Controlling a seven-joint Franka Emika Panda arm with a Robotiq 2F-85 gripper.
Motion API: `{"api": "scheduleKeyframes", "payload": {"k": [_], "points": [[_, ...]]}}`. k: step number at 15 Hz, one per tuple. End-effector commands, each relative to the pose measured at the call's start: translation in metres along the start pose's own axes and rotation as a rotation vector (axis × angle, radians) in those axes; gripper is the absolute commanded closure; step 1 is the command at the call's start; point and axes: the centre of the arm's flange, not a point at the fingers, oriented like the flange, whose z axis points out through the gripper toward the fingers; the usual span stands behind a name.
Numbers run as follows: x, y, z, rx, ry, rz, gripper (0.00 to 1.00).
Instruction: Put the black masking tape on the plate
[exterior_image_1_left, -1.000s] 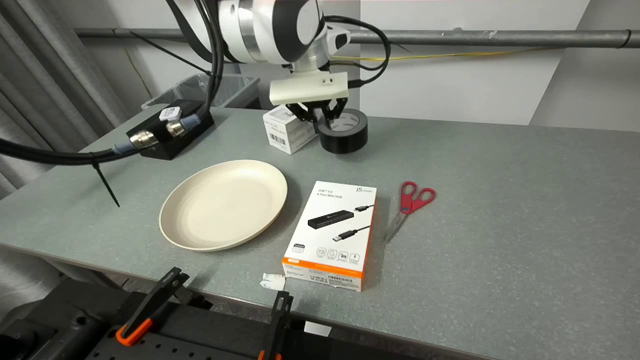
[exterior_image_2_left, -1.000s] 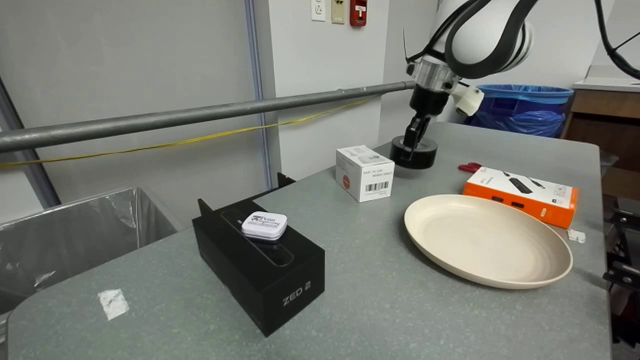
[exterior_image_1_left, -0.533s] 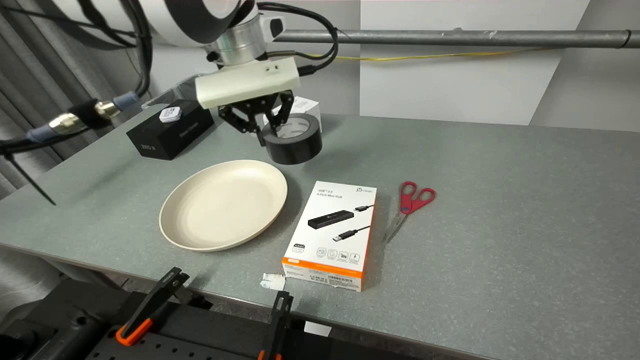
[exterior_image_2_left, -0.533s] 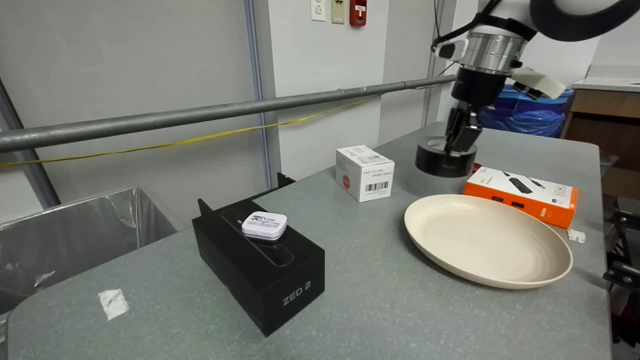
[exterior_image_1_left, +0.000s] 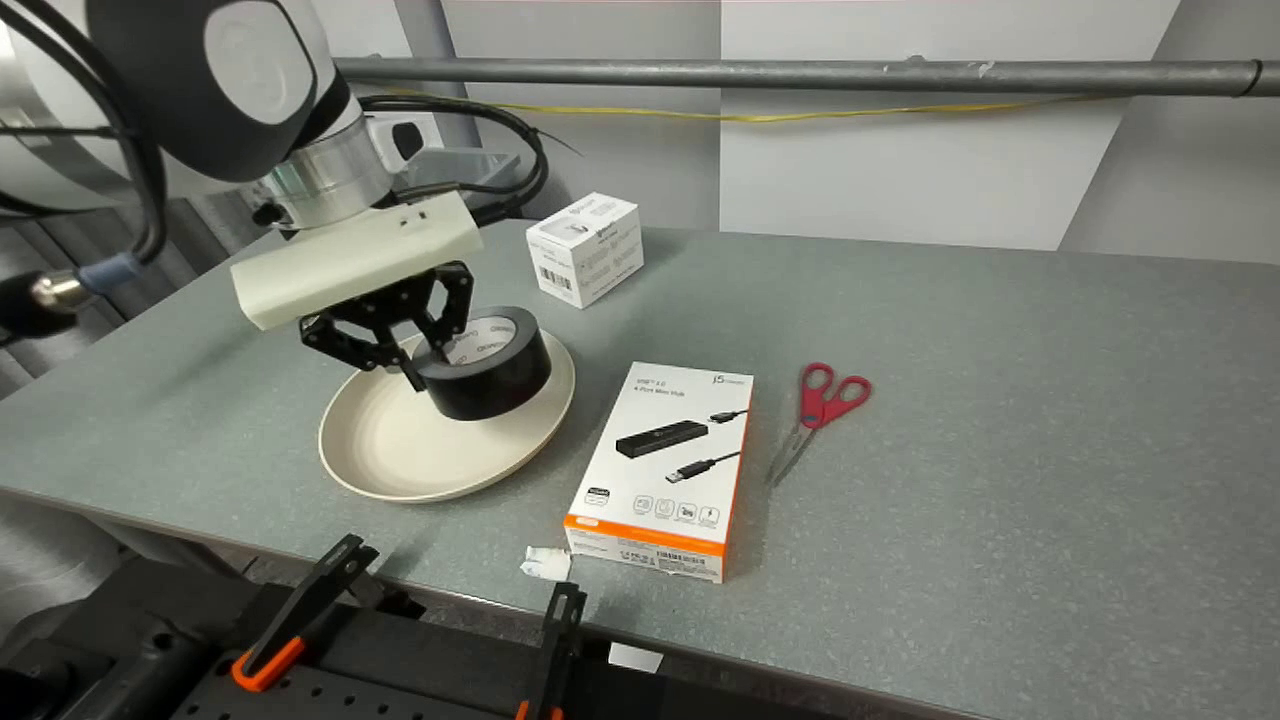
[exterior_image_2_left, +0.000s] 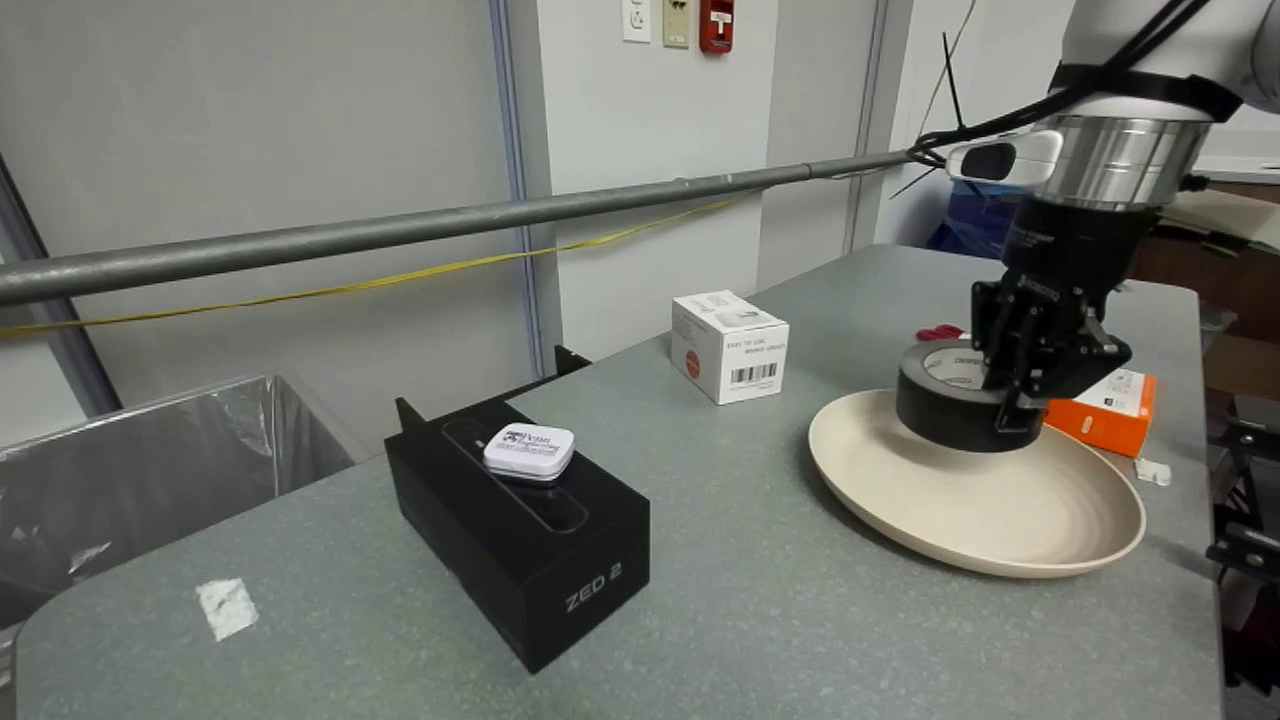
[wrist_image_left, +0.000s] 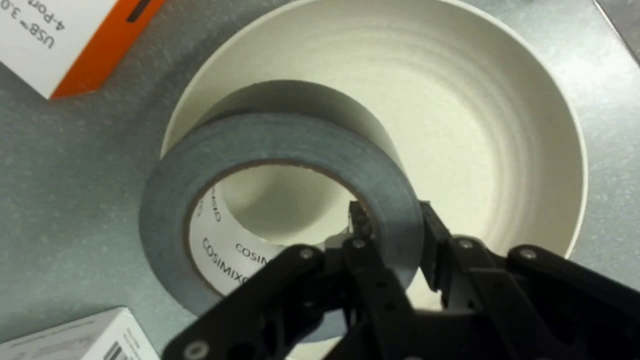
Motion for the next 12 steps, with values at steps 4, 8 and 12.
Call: {"api": "scheduleKeyframes", "payload": {"k": [4, 8, 12], "points": [[0.012, -0.038, 0.028, -0.019, 0.029, -0.109, 0.94], [0.01, -0.045, 0.04, -0.037, 0.036, -0.141, 0.49], [0.015, -0.043, 0.031, -0.029, 0.054, -0.135, 0.19]]}}
